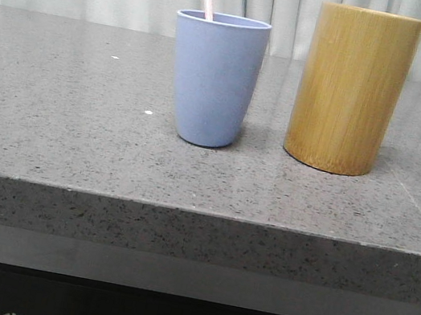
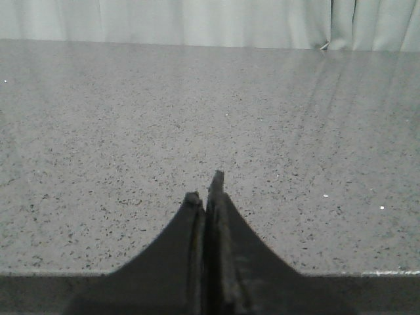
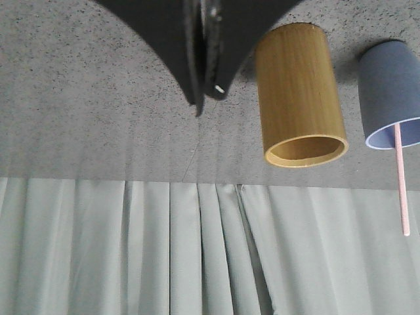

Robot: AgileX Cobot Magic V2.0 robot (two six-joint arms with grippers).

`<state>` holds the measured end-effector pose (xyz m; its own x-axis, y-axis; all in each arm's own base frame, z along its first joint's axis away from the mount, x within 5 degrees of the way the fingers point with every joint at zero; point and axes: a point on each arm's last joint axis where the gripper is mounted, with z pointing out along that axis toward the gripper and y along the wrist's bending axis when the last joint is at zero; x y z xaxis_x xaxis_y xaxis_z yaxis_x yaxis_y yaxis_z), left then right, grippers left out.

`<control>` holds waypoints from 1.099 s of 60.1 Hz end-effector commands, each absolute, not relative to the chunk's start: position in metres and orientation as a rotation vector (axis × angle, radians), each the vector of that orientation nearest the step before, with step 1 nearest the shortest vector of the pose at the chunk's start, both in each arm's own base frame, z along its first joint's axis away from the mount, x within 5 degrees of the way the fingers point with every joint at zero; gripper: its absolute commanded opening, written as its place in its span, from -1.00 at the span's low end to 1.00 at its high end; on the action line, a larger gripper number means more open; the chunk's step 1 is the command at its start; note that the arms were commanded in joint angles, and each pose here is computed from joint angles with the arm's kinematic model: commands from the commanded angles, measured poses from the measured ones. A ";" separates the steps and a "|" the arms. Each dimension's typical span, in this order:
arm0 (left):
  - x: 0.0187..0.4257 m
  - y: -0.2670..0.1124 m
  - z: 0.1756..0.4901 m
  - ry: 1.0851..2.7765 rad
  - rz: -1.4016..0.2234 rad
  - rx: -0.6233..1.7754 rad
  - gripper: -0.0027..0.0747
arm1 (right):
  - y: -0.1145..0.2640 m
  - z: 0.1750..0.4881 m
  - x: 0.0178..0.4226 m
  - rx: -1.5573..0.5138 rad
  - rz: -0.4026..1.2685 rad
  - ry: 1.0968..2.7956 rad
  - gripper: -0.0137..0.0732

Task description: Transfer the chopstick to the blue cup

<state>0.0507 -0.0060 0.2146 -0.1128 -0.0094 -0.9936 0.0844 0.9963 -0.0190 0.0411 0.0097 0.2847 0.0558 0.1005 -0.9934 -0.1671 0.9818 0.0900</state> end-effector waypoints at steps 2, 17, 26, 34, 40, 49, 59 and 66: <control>0.052 -0.004 0.217 1.522 -0.081 0.015 -0.98 | 0.008 0.300 0.039 -0.032 0.191 1.401 -0.96; 0.054 -0.003 0.205 1.535 -0.078 0.011 -0.98 | 0.008 0.300 0.039 -0.032 0.191 1.401 -0.96; 0.054 -0.004 0.205 1.543 -0.079 0.012 -0.98 | 0.008 0.300 0.039 -0.032 0.191 1.401 -0.96; 0.054 -0.004 0.205 1.543 -0.079 0.012 -0.98 | 0.008 0.300 0.039 -0.032 0.191 1.401 -0.96; 0.054 -0.004 0.205 1.543 -0.079 0.012 -0.98 | 0.008 0.300 0.039 -0.032 0.191 1.401 -0.96; 0.054 -0.004 0.205 1.543 -0.079 0.012 -0.98 | 0.008 0.300 0.039 -0.032 0.191 1.401 -0.96; 0.054 -0.004 0.205 1.543 -0.079 0.012 -0.98 | 0.008 0.300 0.039 -0.032 0.191 1.401 -0.96; 0.054 -0.004 0.205 1.543 -0.079 0.012 -0.98 | 0.008 0.300 0.039 -0.032 0.191 1.401 -0.96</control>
